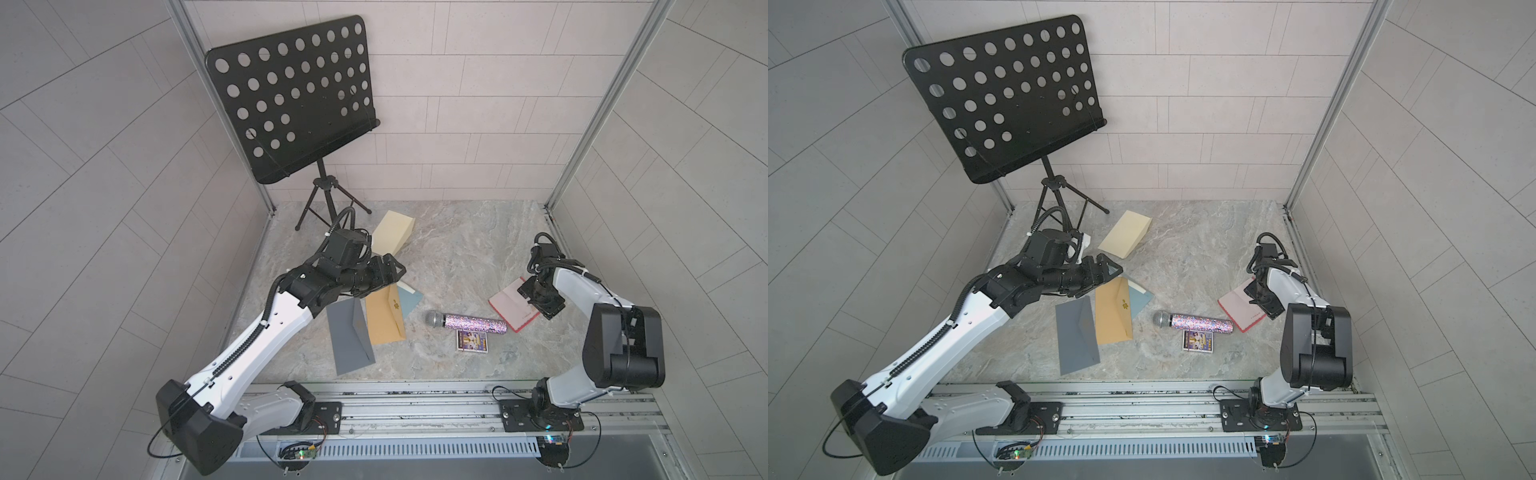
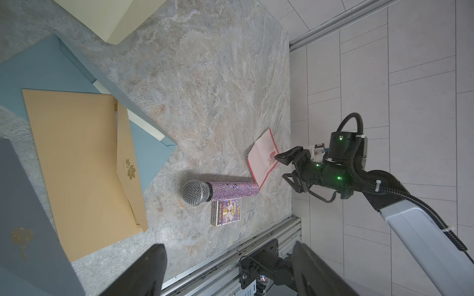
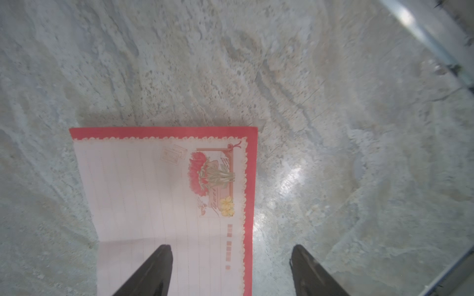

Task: Take the letter paper out of the envelope
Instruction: Place the letter paper at the center of the board, then pick up the envelope from the center of the board, then take out the letter paper from the envelope.

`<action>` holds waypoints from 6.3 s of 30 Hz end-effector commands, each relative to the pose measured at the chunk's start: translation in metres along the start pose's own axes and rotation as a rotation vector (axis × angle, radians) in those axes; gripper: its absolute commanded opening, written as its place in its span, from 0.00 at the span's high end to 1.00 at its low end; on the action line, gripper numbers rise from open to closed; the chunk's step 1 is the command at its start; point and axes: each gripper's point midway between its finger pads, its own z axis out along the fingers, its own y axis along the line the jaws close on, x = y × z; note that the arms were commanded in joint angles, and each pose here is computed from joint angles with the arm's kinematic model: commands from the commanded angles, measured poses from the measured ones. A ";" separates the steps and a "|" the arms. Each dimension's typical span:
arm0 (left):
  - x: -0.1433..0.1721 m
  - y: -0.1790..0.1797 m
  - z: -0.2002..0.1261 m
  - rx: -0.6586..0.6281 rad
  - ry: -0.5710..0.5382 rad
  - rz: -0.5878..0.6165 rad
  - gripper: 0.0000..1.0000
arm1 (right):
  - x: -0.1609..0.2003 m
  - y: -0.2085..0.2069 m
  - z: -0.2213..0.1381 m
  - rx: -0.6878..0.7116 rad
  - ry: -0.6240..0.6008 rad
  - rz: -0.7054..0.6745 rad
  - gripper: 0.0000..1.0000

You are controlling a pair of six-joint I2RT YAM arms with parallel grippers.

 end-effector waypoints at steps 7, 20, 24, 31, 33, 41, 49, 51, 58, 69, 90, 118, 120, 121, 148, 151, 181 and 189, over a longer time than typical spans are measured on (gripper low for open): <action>0.000 0.014 -0.005 -0.079 -0.016 0.003 0.15 | -0.036 0.008 -0.086 0.041 -0.255 -0.064 0.19; 0.007 0.095 -0.018 -0.305 -0.008 -0.216 0.24 | 0.132 0.198 -0.238 -0.712 -0.537 -0.986 0.30; 0.021 0.125 -0.017 -0.362 0.018 -0.304 0.30 | 0.194 0.206 -0.215 -0.810 -0.430 -1.202 0.35; 0.039 0.148 0.003 -0.355 0.074 -0.414 0.35 | 0.246 0.217 -0.159 -0.727 -0.354 -1.522 0.35; 0.045 0.151 0.010 -0.353 0.113 -0.431 0.36 | 0.253 0.223 -0.146 -0.672 -0.335 -1.592 0.34; 0.055 0.161 0.034 -0.348 0.195 -0.465 0.45 | 0.256 0.255 -0.110 -0.519 -0.374 -1.655 0.37; 0.060 0.164 0.032 -0.370 0.223 -0.450 0.46 | 0.276 0.269 -0.090 -0.536 -0.316 -1.666 0.40; 0.062 0.165 0.033 -0.371 0.229 -0.450 0.46 | 0.279 0.274 -0.086 -0.536 -0.305 -1.662 0.40; 0.058 0.160 0.031 -0.367 0.234 -0.430 0.47 | 0.278 0.289 -0.069 -0.484 -0.303 -1.643 0.44; 0.054 0.149 0.024 -0.344 0.229 -0.411 0.47 | 0.255 0.302 -0.048 -0.429 -0.298 -1.588 0.71; 0.017 0.109 0.023 -0.256 0.173 -0.369 0.49 | 0.180 0.294 -0.125 -0.612 -0.300 -1.376 1.00; -0.098 -0.069 0.018 0.179 -0.004 -0.186 0.56 | 0.138 0.270 -0.289 -1.178 -0.086 -0.873 1.00; -0.103 -0.076 0.019 0.190 -0.009 -0.170 0.56 | 0.139 0.266 -0.296 -1.203 -0.072 -0.858 1.00; -0.105 -0.079 0.019 0.196 -0.013 -0.162 0.57 | 0.139 0.264 -0.300 -1.212 -0.069 -0.851 1.00; -0.100 -0.077 0.021 -0.052 -0.034 0.033 0.39 | 0.175 0.206 -0.349 -1.134 -0.370 -1.226 1.00; -0.098 -0.080 0.022 -0.052 -0.034 0.039 0.39 | 0.178 0.205 -0.352 -1.137 -0.377 -1.240 1.00; -0.088 -0.076 0.039 -0.136 -0.013 0.088 0.58 | 0.189 0.202 -0.371 -1.181 -0.394 -1.257 1.00; -0.092 -0.075 0.040 -0.140 -0.031 0.085 0.80 | 0.192 0.203 -0.369 -1.179 -0.382 -1.256 1.00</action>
